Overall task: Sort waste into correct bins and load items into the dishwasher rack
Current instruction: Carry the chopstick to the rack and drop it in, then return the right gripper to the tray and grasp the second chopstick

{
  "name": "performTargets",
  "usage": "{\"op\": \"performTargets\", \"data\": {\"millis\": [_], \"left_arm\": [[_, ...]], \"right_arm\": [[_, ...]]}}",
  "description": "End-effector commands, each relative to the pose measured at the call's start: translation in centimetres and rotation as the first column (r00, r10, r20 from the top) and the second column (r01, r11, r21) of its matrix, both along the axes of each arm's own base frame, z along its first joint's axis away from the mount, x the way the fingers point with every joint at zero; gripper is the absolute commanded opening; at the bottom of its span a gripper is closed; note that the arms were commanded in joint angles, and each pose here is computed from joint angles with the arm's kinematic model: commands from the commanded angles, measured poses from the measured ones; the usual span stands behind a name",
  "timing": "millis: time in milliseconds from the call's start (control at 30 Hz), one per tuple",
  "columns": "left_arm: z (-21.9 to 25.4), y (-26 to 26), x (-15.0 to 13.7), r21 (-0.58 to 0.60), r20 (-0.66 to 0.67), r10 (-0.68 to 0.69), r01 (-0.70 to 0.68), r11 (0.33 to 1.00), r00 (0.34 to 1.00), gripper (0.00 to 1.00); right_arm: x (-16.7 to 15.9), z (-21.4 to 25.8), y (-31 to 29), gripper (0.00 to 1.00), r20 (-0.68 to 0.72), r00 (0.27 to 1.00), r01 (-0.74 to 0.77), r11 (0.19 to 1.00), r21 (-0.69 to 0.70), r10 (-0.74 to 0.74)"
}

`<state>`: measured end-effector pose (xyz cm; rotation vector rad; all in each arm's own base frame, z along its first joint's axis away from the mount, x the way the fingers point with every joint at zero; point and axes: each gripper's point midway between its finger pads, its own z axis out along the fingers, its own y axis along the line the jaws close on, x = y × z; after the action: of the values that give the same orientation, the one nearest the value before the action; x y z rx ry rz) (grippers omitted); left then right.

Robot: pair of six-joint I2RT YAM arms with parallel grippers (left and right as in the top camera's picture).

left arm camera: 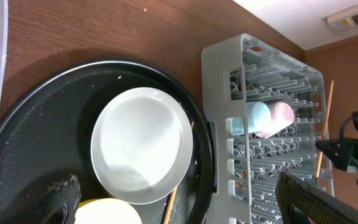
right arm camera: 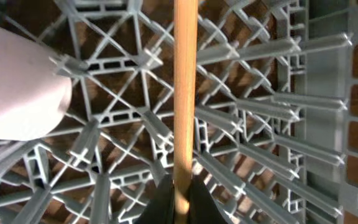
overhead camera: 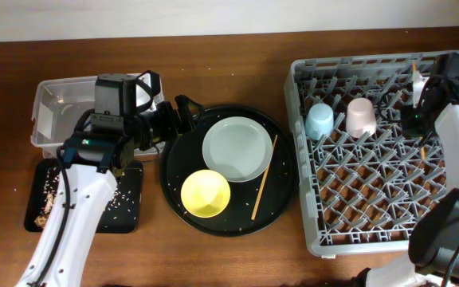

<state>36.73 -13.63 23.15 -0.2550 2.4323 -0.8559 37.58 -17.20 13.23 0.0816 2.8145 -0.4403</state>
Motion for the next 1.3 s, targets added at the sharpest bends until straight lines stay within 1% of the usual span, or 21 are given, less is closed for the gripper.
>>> {"op": "performTargets", "data": {"millis": [0,167,200,233,267,300,433,500,567,600,667,733,800,833,900,1000,1067,1133,1200,1233,1267], "left_arm": [[0.2,0.1,0.0,0.006,0.013,-0.007,0.007,1.000,1.000,0.99],[0.2,0.1,0.0,0.007,0.013,-0.007,0.006,1.000,1.000,1.00],[0.2,0.1,0.0,0.006,0.013,-0.007,0.007,1.000,1.000,0.99],[0.2,0.1,0.0,0.006,0.013,-0.007,0.007,1.000,1.000,0.99],[0.2,0.1,0.0,0.006,0.013,-0.007,0.007,1.000,1.000,0.99],[0.2,0.1,0.0,0.006,0.013,-0.007,0.007,1.000,1.000,0.99],[0.2,0.1,0.0,0.006,0.013,-0.007,0.007,1.000,1.000,0.99],[0.2,0.1,0.0,0.006,0.013,-0.007,0.007,1.000,1.000,0.99],[0.2,0.1,0.0,0.007,0.013,-0.007,0.007,1.000,1.000,0.99],[0.2,0.1,0.0,0.006,0.013,-0.007,0.007,1.000,1.000,0.99],[0.2,0.1,0.0,0.006,0.013,-0.007,0.007,1.000,1.000,0.99],[0.2,0.1,0.0,0.006,0.013,-0.007,0.007,1.000,1.000,0.99],[0.2,0.1,0.0,0.007,0.013,-0.007,0.006,1.000,1.000,0.99],[0.2,0.1,0.0,0.006,0.013,-0.007,0.007,1.000,1.000,0.99],[0.2,0.1,0.0,0.006,0.013,-0.007,0.007,1.000,1.000,0.99],[0.2,0.1,0.0,0.006,0.013,-0.007,0.007,1.000,1.000,0.99],[0.2,0.1,0.0,0.007,0.013,-0.007,0.006,1.000,1.000,0.99],[0.2,0.1,0.0,0.006,0.013,-0.007,0.007,1.000,1.000,0.99],[0.2,0.1,0.0,0.006,0.013,-0.007,0.007,1.000,1.000,0.99],[0.2,0.1,0.0,0.006,0.013,-0.007,0.007,1.000,1.000,0.99],[0.2,0.1,0.0,0.006,0.013,-0.007,0.007,1.000,1.000,0.99]], "right_arm": [[0.8,0.4,0.5,0.04,0.028,0.999,-0.026,0.999,0.028,0.025],[0.9,0.2,1.1,0.04,0.037,0.999,-0.040,0.997,0.060,0.038],[1.0,0.2,1.3,0.08,0.041,0.998,-0.045,0.996,0.072,0.042],[1.0,0.2,1.4,0.38,0.043,0.998,-0.046,0.996,0.074,0.043],[0.9,0.2,1.4,0.52,0.039,0.998,-0.045,0.996,0.076,0.042],[0.9,0.2,1.4,0.56,0.039,0.998,-0.045,0.996,0.075,0.042],[0.7,0.2,1.5,0.58,0.033,0.999,-0.040,0.996,0.082,0.037],[1.4,1.3,3.6,0.57,0.090,0.995,-0.053,0.983,0.178,0.037],[1.8,4.5,9.3,0.56,0.176,0.980,-0.155,0.905,0.396,0.091],[1.3,5.7,11.5,0.59,0.186,0.977,-0.178,0.863,0.473,0.099],[-1.0,8.2,18.4,0.63,0.174,0.975,-0.221,0.674,0.705,0.138],[-3.2,8.6,21.9,0.70,0.085,0.984,-0.160,0.569,0.806,0.157],[-4.5,8.0,24.4,0.73,-0.024,0.989,-0.058,0.541,0.839,0.143],[-5.4,7.5,26.9,0.80,-0.067,0.981,-0.042,0.533,0.845,0.184],[-6.3,7.1,29.4,0.89,-0.109,0.971,-0.025,0.539,0.842,0.214],[-6.9,5.1,30.3,0.96,-0.220,0.970,0.094,0.683,0.725,0.100],[-7.3,4.0,30.6,1.00,-0.257,0.966,0.187,0.779,0.598,-0.035],[-7.8,3.7,32.4,0.98,-0.256,0.963,0.219,0.799,0.560,-0.085],[-8.4,3.6,35.0,0.99,-0.251,0.967,0.181,0.798,0.575,-0.039],[-8.8,3.3,36.0,0.91,-0.253,0.967,0.156,0.804,0.574,-0.007],[-9.1,3.1,36.6,0.54,-0.259,0.966,0.148,0.808,0.571,0.006]]}}
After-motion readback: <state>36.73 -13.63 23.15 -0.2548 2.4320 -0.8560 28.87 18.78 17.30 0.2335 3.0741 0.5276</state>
